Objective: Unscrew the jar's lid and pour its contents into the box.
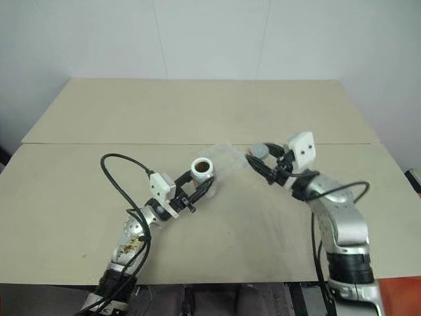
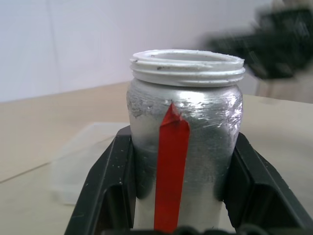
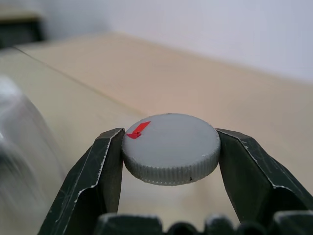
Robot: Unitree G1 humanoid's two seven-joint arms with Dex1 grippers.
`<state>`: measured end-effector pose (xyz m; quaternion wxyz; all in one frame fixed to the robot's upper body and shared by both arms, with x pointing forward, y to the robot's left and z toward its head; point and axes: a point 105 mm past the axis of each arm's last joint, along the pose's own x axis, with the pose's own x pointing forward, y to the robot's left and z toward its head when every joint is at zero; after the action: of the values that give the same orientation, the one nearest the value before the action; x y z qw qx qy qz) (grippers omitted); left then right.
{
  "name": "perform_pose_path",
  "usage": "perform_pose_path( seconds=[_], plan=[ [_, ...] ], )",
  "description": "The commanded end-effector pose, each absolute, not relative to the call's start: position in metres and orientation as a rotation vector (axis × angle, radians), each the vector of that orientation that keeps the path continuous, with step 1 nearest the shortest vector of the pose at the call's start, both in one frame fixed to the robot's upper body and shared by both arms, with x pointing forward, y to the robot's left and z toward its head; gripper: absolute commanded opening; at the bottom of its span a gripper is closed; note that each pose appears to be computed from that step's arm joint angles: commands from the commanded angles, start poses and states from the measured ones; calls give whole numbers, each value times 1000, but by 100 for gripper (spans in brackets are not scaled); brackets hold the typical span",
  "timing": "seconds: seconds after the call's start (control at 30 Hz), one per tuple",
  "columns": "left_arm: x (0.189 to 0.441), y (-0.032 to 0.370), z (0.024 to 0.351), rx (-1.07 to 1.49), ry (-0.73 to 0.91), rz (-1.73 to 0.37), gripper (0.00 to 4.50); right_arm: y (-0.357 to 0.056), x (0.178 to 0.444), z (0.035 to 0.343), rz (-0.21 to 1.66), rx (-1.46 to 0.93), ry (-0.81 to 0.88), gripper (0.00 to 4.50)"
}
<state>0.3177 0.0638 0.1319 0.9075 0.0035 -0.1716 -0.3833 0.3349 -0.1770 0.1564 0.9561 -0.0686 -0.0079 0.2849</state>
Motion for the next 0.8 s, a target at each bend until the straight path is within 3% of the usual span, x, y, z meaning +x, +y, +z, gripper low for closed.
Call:
perform_pose_path(
  seconds=[0.03, 0.13, 0.3, 0.47, 0.6, 0.8],
  plan=[
    [331, 76, 144, 42, -383, -736, 193, -191, 330, 126, 487, -180, 127, 277],
    [337, 81, 145, 67, -376, -732, 193, -198, 325, 95, 429, -169, 278, 277],
    [343, 84, 147, 98, -377, -736, 193, -200, 321, 84, 401, -187, 343, 277],
    [343, 84, 147, 104, -378, -735, 193, -200, 312, 82, 423, -212, 371, 437],
    [343, 86, 147, 111, -369, -740, 193, -203, 308, 101, 421, -227, 328, 444],
    [356, 101, 157, 196, -347, -690, 193, -204, 305, 162, 429, -264, 135, 444]
  ],
)
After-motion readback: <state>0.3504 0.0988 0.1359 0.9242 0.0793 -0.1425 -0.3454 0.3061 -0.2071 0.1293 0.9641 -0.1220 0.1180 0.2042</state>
